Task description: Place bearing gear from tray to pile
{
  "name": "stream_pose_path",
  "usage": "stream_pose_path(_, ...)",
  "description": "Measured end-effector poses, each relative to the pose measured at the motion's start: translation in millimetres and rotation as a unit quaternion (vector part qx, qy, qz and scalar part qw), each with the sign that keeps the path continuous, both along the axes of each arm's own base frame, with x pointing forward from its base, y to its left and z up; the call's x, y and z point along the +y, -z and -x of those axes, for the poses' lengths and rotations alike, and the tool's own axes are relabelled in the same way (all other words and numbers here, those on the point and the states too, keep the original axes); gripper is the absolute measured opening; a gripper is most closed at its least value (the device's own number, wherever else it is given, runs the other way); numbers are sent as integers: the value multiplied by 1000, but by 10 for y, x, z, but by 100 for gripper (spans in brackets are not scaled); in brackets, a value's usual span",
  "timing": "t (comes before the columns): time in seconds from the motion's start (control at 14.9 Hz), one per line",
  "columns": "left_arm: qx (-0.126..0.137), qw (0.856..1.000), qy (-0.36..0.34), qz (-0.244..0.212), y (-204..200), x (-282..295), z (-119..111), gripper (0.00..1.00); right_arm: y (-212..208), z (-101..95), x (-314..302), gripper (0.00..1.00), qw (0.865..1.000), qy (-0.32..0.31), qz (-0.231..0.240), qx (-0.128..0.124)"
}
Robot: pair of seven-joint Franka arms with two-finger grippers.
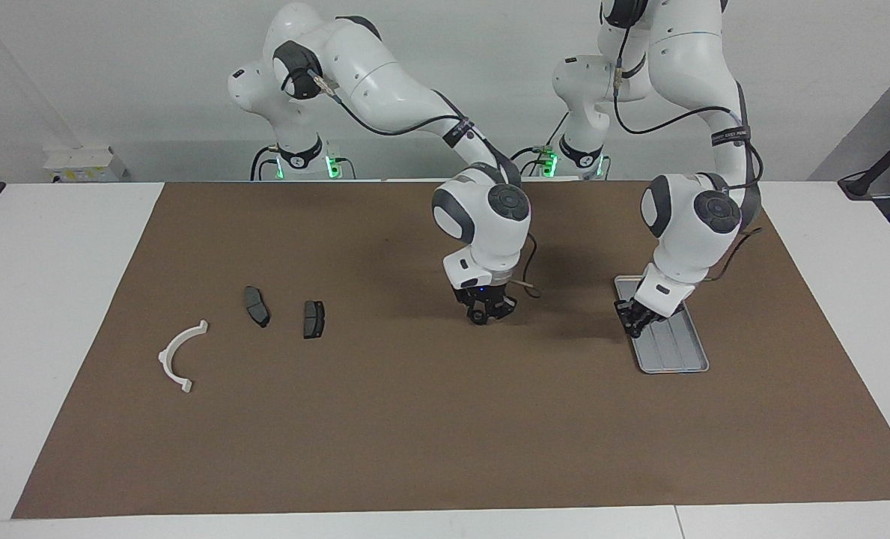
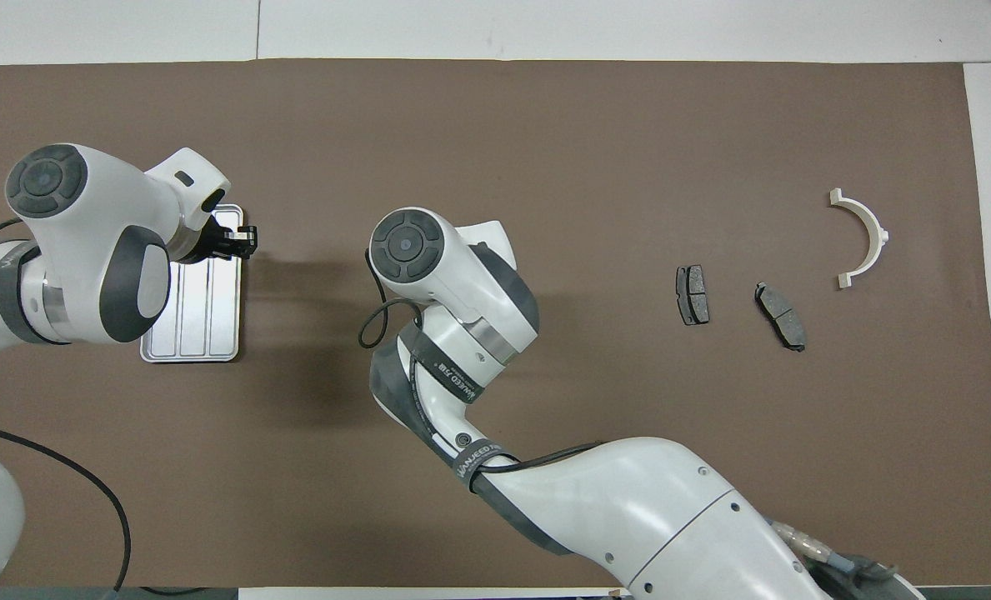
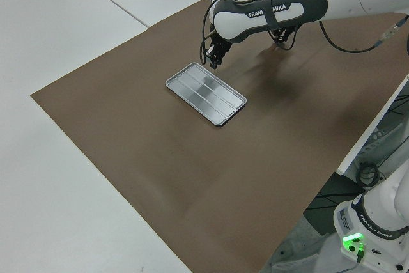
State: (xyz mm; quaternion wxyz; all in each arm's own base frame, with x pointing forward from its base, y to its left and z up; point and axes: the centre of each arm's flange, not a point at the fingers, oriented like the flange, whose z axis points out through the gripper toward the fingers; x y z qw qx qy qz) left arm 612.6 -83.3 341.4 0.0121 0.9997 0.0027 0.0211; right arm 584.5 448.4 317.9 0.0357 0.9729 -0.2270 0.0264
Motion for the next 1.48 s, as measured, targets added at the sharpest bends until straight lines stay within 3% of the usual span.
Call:
stream_pose_path(0.34,1,1000,-21,3,-1,-446,77,22,-906,-441,-982,35,997,-79,5,10)
stream_pose_path(0.61,5,999,-39,5,1,-1276,317,22,-1237,-705,-1755,35,988,-151,6,19)
stream_pose_path(1.01,9,997,-70,7,-106,-2334,709,22,-1119,-1034,-2835,35,975,-220,7,41)
stream_pose_path(1.28,6,997,-78,14,-111,-2947,854,22,-724,-1175,-3574,35,966,-257,5,24)
stream_pose_path(1.48,4,997,-79,18,-87,-3272,869,22,-308,-1152,-3985,35,963,-268,4,15)
